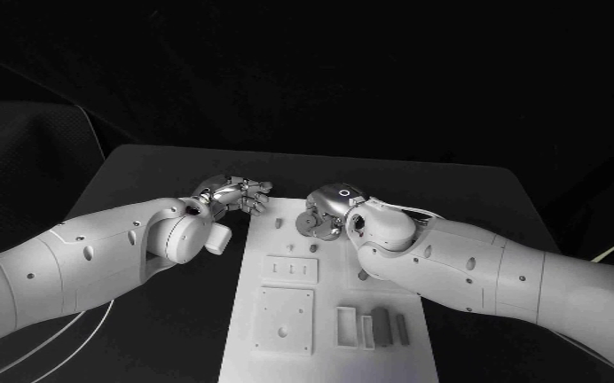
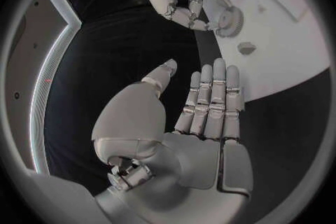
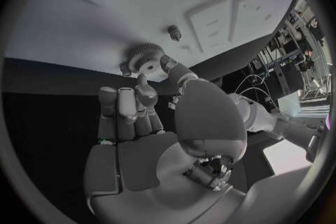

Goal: Assemble the parts on the task board

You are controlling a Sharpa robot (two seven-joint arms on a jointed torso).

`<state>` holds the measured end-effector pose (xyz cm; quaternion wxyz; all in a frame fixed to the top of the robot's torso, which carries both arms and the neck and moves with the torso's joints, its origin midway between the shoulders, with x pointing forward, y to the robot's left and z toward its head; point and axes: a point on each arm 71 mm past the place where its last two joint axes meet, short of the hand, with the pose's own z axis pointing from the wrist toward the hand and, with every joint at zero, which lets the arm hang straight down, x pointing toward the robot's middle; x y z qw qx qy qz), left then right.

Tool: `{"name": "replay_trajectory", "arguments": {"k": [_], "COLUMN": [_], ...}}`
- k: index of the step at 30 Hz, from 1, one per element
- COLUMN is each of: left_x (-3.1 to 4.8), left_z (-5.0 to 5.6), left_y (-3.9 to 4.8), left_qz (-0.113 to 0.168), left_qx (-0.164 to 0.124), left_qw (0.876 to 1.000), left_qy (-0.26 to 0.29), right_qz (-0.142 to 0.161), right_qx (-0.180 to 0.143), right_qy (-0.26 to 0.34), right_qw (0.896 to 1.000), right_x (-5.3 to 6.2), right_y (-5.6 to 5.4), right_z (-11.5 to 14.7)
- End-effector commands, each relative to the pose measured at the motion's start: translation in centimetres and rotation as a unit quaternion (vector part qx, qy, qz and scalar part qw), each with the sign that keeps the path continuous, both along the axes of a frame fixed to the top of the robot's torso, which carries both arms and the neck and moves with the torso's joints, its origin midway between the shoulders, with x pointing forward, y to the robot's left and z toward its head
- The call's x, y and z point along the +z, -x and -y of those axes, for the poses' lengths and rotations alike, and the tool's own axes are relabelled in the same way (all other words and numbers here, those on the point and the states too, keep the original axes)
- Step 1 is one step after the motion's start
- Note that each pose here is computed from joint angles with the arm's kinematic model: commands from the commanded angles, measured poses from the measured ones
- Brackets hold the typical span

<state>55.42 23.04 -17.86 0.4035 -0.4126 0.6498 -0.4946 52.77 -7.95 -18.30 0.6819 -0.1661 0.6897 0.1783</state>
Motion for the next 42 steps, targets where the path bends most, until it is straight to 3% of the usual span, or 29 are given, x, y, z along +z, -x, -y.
{"name": "replay_trajectory", "arguments": {"k": [1, 22, 42], "left_x": [0.1, 0.07, 0.05], "left_z": [0.2, 0.3, 0.0], "left_y": [0.02, -0.05, -0.12], "left_qz": [0.003, 0.003, 0.002], "left_qx": [-0.006, -0.006, -0.004], "left_qw": [1.0, 1.0, 1.0], "left_qy": [0.001, 0.001, 0.0], "right_qz": [-0.007, -0.039, -0.062], "right_qx": [-0.001, -0.008, 0.008], "right_qy": [0.004, 0.004, -0.001], "right_qw": [1.0, 0.999, 0.998], "right_x": [-0.2, -1.0, -1.3], "right_y": [-0.1, -0.6, 0.7], "right_z": [0.1, 1.0, 0.6]}}
